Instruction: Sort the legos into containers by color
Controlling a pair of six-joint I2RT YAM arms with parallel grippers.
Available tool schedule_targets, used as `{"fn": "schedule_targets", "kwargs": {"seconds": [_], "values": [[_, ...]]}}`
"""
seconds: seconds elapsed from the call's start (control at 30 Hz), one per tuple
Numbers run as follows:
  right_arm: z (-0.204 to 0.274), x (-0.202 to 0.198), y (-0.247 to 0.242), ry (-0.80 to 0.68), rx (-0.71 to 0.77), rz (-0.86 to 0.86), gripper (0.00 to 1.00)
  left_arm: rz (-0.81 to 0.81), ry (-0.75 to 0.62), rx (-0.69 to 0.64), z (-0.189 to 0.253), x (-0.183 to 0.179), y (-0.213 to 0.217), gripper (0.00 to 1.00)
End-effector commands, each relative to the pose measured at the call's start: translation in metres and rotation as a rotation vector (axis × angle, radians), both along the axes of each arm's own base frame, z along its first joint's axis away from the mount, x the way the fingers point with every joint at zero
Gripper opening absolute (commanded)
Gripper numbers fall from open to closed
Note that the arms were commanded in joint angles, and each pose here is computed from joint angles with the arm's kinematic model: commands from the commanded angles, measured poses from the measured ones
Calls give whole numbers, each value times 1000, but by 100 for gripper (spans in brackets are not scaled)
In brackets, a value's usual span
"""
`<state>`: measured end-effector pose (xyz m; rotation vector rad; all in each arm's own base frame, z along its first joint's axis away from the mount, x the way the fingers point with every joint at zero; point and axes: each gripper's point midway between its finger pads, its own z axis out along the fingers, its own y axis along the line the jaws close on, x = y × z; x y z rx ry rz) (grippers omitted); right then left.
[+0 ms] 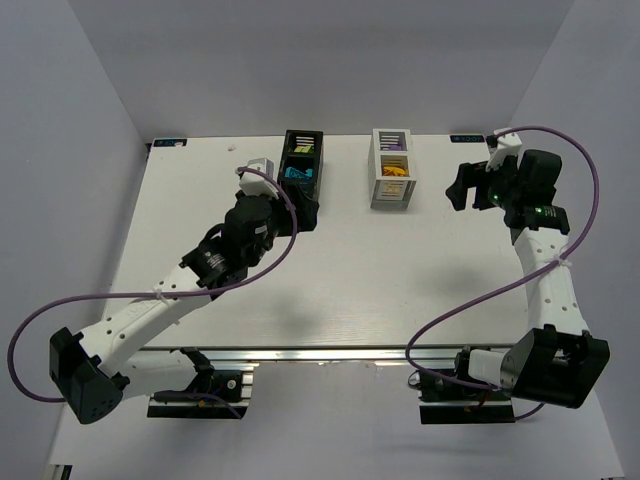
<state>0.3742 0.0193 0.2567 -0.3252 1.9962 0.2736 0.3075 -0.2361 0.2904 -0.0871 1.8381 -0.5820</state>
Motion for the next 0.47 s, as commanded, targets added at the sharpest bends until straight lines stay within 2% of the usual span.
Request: {"fn": "schedule_targets", "kwargs": {"seconds": [0.0,0.43], "values": [[5,0,3,-16,19,2,90,1,4,-14,1,-1,3,98],[6,-7,7,-28,46,7,89,-6,32,-32,-9,-3,9,98]]}}
